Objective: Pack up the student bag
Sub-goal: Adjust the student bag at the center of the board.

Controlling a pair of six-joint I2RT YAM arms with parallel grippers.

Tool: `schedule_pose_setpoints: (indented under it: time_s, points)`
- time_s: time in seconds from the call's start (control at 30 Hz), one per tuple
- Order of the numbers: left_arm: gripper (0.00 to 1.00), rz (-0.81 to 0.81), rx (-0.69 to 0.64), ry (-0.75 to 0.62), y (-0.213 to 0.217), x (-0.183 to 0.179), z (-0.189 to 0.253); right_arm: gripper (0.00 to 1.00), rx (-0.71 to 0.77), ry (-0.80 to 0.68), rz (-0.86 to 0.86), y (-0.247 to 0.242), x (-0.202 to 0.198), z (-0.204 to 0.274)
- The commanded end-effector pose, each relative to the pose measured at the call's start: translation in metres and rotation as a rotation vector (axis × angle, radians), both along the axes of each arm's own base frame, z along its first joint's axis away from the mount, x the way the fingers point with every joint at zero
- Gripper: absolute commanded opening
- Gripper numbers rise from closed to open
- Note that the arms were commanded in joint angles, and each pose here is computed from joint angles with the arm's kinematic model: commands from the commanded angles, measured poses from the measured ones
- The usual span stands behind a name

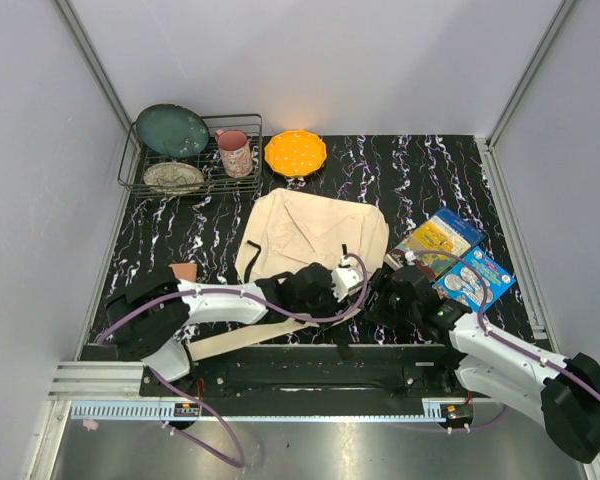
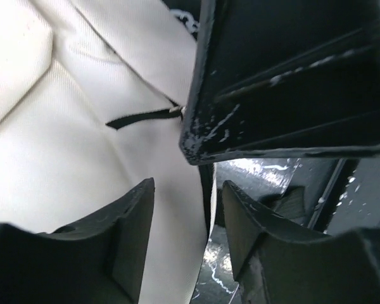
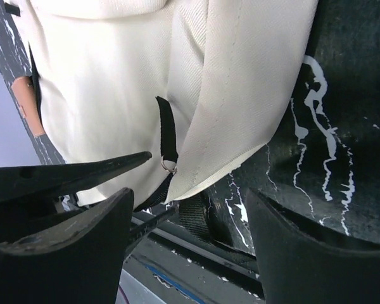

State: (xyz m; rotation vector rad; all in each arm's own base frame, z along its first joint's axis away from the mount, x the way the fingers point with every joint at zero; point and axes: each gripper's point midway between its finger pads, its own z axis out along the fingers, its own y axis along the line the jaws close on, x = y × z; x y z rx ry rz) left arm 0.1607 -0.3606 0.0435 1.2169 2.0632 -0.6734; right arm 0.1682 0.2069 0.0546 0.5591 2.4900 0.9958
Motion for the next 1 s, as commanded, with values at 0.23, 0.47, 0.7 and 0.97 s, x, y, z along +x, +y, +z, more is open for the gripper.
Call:
schedule_pose_setpoints:
  time_s: [0.23, 0.47, 0.7, 0.97]
  points:
    - [0.5, 0.005, -0.115, -0.053, -0.016, 0.008, 0.036, 0.68, -0.031, -0.052, -0.08, -0.002, 0.023, 0.003]
    - [0.45, 0.028, -0.038, -0.076, 0.003, 0.01, 0.02, 0.62, -0.048, -0.024, -0.068, 0.001, 0.023, -0.01]
    - [0.46, 0.039, -0.027, -0.084, 0.01, 0.01, 0.022, 0.6, -0.087, -0.003, -0.035, 0.004, 0.018, -0.022]
    - [0.47, 0.068, 0.034, -0.089, 0.024, 0.013, 0.007, 0.18, -0.185, 0.034, -0.016, -0.015, -0.001, -0.035]
